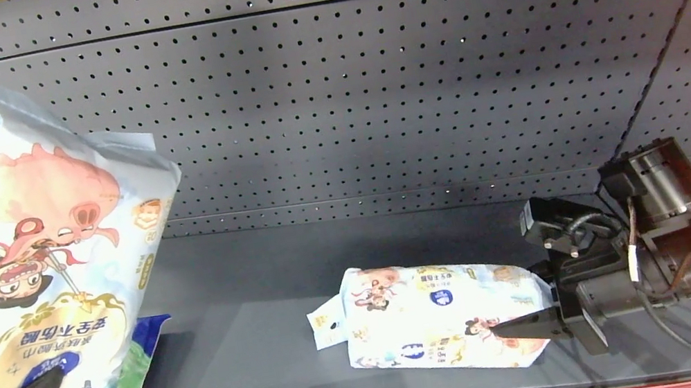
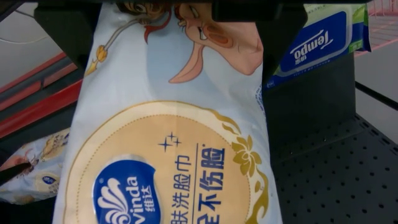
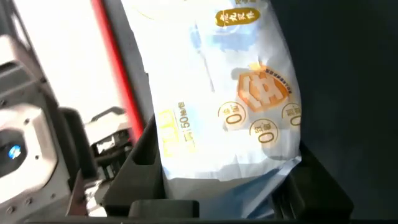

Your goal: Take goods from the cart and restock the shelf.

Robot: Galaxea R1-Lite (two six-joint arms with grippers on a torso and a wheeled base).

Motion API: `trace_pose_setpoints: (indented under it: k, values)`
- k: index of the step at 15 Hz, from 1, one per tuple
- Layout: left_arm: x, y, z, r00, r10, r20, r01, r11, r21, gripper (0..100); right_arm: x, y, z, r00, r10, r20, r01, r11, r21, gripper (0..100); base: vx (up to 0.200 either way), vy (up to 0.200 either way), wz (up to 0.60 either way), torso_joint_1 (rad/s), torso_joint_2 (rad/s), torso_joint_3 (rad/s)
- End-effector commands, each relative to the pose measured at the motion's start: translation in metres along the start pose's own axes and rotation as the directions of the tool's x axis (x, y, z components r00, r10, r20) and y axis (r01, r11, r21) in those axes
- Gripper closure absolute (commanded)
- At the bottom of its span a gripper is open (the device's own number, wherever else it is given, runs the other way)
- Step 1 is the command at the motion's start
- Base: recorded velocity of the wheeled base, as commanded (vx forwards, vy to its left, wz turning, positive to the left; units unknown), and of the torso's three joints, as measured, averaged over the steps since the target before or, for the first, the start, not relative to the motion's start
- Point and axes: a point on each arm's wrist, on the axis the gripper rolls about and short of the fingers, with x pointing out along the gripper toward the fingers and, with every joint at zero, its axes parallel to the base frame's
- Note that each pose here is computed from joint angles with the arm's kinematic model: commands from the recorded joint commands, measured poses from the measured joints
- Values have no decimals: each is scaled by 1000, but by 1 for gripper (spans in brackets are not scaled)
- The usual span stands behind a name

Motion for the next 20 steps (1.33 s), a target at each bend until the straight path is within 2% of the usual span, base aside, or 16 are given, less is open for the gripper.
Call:
trace_pose_setpoints:
  k: [1, 7, 20]
  values:
    - [-1, 0, 0, 1000, 2, 5, -2, 1000, 2, 100, -5, 8, -2, 1000, 7, 3, -7, 1000, -10, 100, 0, 0, 0, 0, 0, 0]
    - [-2, -1, 0, 1000, 1, 10, -1, 1000, 3, 100, -1, 22, -3, 998, 56, -10, -56, 998, -35, 100, 0, 0, 0, 0, 0, 0]
    - [-4, -1, 0, 1000, 2, 14, -2, 1000, 5, 100, 7, 14, -2, 998, 55, -19, -56, 995, -82, 100, 0, 0, 0, 0, 0, 0]
